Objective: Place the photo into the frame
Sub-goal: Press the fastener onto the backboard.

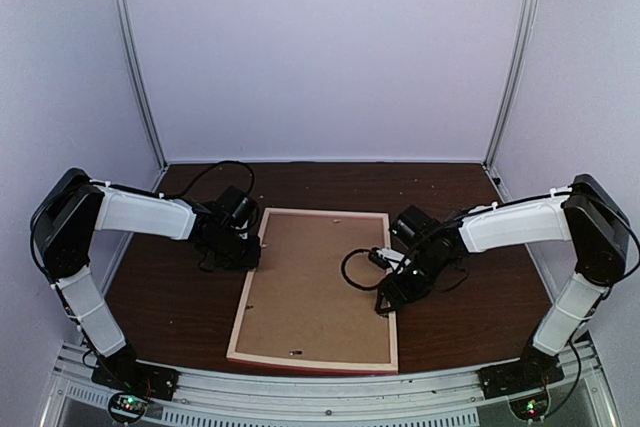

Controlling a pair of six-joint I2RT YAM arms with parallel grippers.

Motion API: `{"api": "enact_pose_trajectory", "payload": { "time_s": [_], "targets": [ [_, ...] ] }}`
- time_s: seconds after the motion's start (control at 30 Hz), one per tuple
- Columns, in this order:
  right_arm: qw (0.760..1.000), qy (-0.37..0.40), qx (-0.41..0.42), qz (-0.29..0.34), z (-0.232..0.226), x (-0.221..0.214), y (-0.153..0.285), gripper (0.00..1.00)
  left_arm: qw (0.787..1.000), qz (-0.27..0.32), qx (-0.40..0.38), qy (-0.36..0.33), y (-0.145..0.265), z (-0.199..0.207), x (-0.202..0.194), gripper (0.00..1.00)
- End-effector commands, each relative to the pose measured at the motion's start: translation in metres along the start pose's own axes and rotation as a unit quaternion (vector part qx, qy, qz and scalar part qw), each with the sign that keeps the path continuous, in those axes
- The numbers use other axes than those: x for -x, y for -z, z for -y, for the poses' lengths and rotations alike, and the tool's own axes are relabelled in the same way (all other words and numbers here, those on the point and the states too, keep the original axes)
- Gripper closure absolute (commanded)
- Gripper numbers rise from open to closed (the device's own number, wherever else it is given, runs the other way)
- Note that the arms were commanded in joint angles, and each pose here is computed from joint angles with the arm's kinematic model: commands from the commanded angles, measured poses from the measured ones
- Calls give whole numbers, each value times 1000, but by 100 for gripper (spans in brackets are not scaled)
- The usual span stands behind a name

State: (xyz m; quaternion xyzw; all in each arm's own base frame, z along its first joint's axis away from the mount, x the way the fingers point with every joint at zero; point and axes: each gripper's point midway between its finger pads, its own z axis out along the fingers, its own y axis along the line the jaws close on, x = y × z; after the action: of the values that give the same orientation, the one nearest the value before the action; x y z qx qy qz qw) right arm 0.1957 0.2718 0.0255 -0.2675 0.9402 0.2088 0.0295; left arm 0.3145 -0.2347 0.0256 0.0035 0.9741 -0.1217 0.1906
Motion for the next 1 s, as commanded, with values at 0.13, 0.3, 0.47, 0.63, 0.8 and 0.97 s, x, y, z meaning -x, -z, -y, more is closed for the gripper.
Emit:
{"api": "enact_pose_trajectory", "payload": {
  "time_s": [0.13,0.3,0.47,0.63,0.8,0.97],
  "targets": [
    [993,-75,-77,44,57,32,-8,38,999,-30,8,14,-13,-10,-21,100],
    [984,-114,-109,81,81,66,1,38,1000,-27,3,16,-11,-9,-20,100],
    [980,-122,-125,97,95,96,5,38,1000,-24,-1,15,-8,-7,-19,100],
    [981,-114,-131,92,101,112,2,40,1000,-25,-3,14,-8,-7,-20,100],
    [980,-117,-138,87,110,117,-4,43,1000,-24,-1,13,-8,-8,-20,100],
    [978,-130,-137,93,120,120,-6,50,1000,-25,-3,13,-9,-7,-21,100]
  ]
}}
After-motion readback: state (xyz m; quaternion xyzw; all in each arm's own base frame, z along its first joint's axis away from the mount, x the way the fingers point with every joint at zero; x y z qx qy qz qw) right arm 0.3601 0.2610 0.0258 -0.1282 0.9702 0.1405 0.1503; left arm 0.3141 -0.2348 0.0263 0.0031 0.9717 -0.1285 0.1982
